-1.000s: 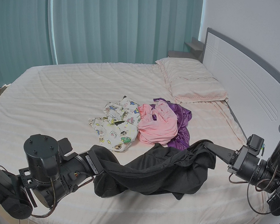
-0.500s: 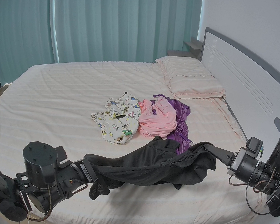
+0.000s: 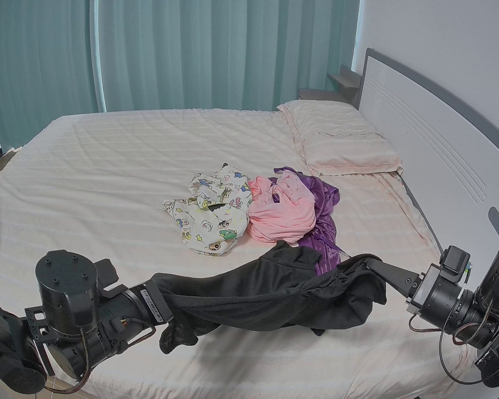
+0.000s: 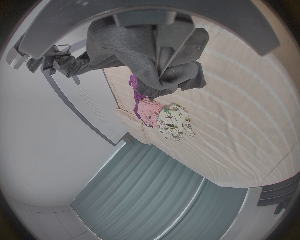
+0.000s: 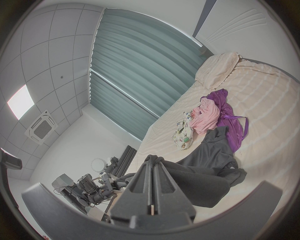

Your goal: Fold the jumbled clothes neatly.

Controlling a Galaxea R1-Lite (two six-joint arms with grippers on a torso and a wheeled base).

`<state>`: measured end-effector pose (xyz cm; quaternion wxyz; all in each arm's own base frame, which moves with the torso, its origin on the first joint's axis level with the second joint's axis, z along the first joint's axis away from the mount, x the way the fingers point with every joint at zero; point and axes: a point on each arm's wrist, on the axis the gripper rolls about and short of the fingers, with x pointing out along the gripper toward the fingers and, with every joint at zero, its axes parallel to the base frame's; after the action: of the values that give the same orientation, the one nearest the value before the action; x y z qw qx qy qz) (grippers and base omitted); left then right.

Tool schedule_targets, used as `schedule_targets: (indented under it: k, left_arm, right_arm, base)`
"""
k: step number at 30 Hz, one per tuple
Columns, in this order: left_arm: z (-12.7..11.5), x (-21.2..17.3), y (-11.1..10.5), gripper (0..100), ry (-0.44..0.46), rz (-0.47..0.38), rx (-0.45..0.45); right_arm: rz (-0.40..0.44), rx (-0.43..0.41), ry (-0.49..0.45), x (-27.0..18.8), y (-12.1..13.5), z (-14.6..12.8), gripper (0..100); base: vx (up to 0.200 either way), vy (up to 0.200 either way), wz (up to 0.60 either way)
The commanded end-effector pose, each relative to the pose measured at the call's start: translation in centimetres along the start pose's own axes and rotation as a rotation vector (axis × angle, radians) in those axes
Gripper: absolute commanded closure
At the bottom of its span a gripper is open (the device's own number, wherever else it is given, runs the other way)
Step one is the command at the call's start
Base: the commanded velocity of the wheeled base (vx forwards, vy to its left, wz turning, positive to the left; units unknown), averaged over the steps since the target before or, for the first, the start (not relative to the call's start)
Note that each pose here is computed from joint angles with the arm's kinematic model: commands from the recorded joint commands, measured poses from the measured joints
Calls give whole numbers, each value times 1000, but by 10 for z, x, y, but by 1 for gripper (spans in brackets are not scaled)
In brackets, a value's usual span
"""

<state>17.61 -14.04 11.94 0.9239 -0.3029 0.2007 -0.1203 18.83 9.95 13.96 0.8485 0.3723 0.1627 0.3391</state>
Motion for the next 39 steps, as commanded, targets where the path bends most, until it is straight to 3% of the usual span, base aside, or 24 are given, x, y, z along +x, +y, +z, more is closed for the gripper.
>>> schedule_targets:
  k: [1, 25, 39]
  left_arm:
    - [3, -1, 2, 100, -12, 5, -6]
    - [8, -6, 2, 100, -31, 1, -15]
    - [7, -6, 3, 100, -27, 5, -15]
  right_arm:
    - [9, -4, -5, -1, 2, 1, 100]
    - [55, -26, -23, -8, 14, 2, 100]
    - [32, -25, -37, -6, 13, 1, 100]
  base:
    - [0, 200, 0]
    - [0, 200, 0]
    - [0, 200, 0]
